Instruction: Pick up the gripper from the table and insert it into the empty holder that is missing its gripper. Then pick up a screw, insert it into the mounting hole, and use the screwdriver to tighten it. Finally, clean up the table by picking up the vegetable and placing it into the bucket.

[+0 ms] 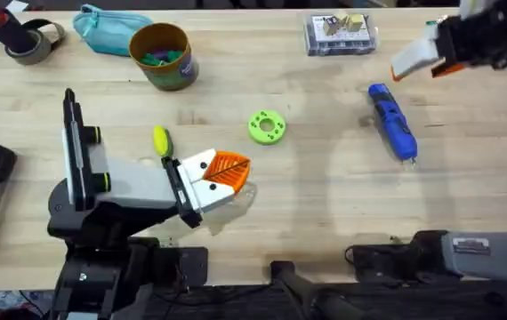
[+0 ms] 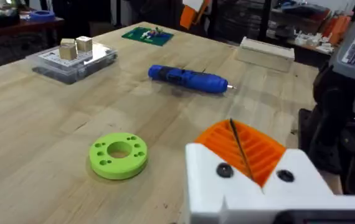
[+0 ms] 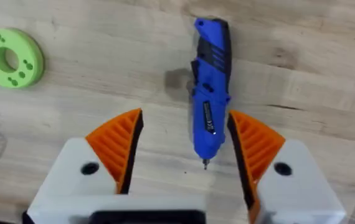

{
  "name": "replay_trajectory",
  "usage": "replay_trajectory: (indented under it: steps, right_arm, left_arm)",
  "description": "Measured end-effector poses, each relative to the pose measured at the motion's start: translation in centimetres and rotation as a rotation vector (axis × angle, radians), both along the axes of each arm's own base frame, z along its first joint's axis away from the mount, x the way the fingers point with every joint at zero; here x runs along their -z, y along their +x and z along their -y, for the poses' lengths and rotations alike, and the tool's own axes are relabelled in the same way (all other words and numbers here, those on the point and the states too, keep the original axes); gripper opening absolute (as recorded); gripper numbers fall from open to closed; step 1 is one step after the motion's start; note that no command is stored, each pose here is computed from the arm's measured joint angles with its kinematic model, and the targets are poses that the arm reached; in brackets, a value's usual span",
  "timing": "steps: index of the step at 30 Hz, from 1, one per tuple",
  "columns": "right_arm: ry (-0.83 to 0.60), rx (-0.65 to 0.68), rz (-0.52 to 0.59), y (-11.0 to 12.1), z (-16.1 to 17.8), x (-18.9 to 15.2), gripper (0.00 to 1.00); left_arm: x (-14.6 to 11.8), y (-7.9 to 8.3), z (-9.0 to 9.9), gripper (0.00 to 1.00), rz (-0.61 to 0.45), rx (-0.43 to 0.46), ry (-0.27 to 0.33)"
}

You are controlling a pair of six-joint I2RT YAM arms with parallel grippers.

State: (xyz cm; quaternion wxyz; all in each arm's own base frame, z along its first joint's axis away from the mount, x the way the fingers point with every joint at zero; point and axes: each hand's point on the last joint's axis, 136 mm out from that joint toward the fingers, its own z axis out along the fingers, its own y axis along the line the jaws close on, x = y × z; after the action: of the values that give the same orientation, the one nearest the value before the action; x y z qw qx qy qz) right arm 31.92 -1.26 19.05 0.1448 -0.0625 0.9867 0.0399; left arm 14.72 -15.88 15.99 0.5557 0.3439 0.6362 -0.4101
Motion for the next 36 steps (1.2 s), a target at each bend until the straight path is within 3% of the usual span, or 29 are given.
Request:
replay_trajectory:
  steps: [6,13,29,36]
  right_arm:
    - [-0.016,0.005,0.041,-1.4,0.2,0.3,0.839]
    - [-0.023,0.011,0.041,-0.6,0.5,1.0,0.839]
    - [-0.110,-0.038,-0.204,0.4,2.4,8.9,0.839]
    - [-0.118,-0.045,-0.242,1.1,2.7,11.1,0.839]
  left_arm:
    - [0.0,0.0,0.0,0.013,0.000,-0.003,0.000]
    - [0.0,0.0,0.0,0.013,0.000,-0.003,0.000]
    - [0.0,0.0,0.0,0.013,0.000,-0.003,0.000]
    - [0.0,0.0,0.0,0.013,0.000,-0.003,0.000]
